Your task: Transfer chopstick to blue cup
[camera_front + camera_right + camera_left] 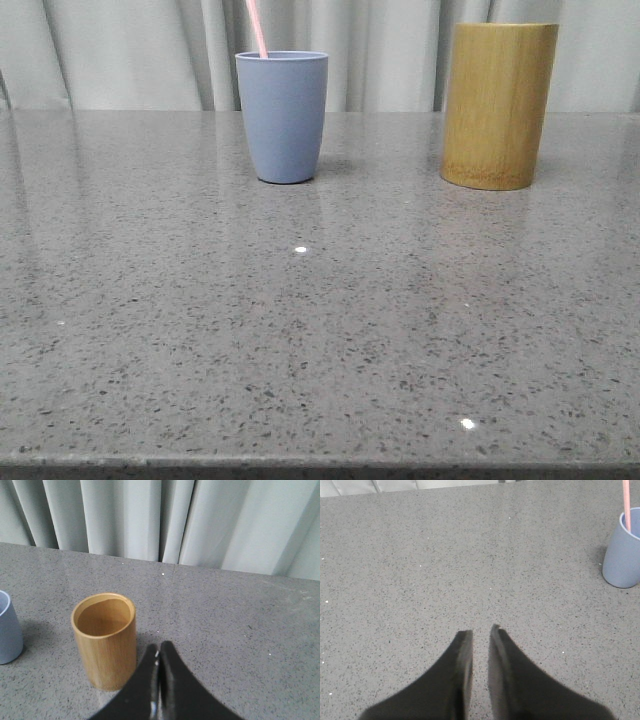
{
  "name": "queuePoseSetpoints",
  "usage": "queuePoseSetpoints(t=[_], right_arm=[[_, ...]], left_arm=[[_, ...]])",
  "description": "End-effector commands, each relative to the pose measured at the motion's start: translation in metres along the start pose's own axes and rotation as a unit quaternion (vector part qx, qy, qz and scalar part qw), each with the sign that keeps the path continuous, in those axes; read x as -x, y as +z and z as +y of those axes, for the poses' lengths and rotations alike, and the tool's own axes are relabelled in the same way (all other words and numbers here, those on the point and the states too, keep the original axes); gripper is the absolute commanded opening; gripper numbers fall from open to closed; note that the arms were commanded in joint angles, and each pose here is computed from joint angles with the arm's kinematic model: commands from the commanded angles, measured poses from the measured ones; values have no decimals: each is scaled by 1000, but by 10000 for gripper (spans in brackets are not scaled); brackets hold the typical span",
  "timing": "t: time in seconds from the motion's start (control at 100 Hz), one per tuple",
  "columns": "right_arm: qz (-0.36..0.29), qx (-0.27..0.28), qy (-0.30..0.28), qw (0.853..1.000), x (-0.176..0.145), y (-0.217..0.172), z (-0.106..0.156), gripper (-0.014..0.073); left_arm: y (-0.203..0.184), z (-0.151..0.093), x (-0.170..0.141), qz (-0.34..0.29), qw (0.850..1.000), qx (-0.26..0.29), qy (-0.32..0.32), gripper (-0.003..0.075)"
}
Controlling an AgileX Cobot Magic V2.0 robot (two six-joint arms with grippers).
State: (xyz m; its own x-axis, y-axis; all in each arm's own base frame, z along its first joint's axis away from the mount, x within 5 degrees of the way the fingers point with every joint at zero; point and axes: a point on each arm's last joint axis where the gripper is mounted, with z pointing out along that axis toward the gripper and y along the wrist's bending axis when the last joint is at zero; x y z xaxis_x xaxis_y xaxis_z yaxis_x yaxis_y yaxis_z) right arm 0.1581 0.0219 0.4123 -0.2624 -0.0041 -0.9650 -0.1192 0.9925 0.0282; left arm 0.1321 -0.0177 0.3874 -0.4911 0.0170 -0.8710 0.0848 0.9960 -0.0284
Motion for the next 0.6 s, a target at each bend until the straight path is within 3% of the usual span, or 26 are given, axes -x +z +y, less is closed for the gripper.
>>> queuePoseSetpoints(t=[0.0, 0.59], right_arm=[[-68, -2, -3, 998, 7, -21, -1, -65], [-140, 2, 0, 990, -73, -80, -5, -65]], left_arm=[[-10, 0, 7, -62, 998, -8, -8, -18], [-27, 4, -41, -134, 991, -16, -5, -19]])
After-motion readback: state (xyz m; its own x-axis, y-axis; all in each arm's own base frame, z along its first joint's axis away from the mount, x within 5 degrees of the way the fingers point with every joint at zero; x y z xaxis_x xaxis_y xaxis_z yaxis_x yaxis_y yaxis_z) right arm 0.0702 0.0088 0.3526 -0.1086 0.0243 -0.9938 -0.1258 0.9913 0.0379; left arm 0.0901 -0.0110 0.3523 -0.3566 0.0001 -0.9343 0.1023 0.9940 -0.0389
